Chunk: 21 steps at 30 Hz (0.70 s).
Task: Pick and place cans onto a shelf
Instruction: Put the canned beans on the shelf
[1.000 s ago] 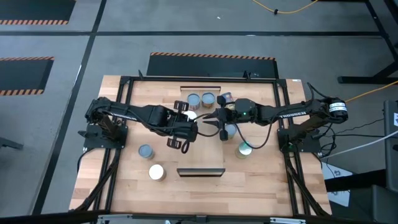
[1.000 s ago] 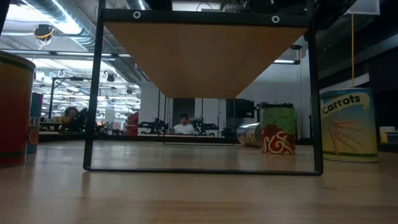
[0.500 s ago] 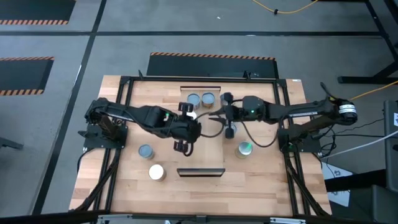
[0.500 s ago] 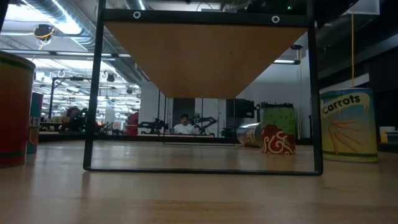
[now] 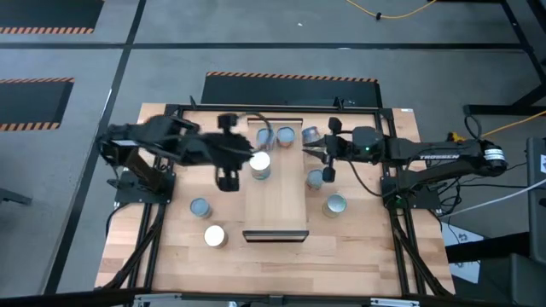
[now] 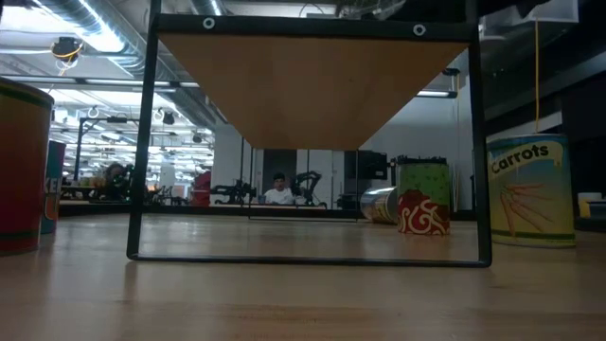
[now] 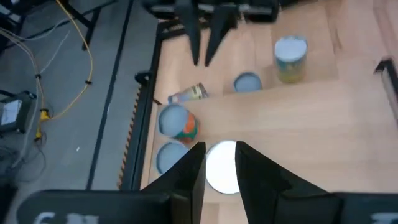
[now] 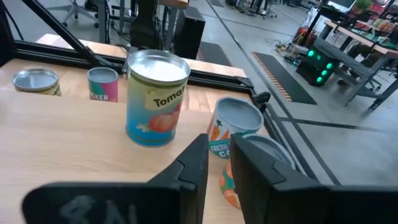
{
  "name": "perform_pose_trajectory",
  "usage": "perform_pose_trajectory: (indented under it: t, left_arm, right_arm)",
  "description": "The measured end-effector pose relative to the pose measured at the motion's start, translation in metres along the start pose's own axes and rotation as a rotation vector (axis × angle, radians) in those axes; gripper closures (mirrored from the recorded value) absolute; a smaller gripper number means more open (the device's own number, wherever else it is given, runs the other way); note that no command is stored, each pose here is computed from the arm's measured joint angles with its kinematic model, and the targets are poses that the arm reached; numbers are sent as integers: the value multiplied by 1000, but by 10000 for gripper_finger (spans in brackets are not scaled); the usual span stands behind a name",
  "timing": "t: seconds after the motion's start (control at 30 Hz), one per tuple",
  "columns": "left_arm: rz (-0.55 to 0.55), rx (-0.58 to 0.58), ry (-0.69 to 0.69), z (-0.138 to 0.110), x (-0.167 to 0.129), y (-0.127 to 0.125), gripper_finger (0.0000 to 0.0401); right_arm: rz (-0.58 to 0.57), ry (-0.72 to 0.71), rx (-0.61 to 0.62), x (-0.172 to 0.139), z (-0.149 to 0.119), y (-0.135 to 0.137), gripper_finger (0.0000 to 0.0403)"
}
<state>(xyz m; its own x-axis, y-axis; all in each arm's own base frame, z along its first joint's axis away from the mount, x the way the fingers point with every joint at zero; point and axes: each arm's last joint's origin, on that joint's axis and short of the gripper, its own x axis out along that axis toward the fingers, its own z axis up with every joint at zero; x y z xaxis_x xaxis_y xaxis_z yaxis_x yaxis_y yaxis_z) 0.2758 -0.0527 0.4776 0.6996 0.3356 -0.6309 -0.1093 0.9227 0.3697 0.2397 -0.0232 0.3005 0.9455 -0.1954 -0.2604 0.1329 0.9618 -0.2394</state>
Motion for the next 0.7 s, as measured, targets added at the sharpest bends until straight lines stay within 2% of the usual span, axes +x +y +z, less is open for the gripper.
perform_pose_trajectory:
  t: [0.13, 0.27, 0.4, 0.7]
  left_arm:
    - [-11, -66, -33, -16, -21, 7, 323]
    - [19, -102, -27, -39, -28, 5, 320]
    - [73, -135, -45, -62, -22, -3, 323]
    - [63, -184, -118, -109, 7, -21, 321]
  right_arm:
    - [-1, -11, 5, -6, 3, -1, 331]
    - [-5, 9, 31, -8, 1, -3, 331]
    - [-12, 52, 84, -8, -4, -7, 331]
    - [-16, 57, 121, -8, -5, -8, 331]
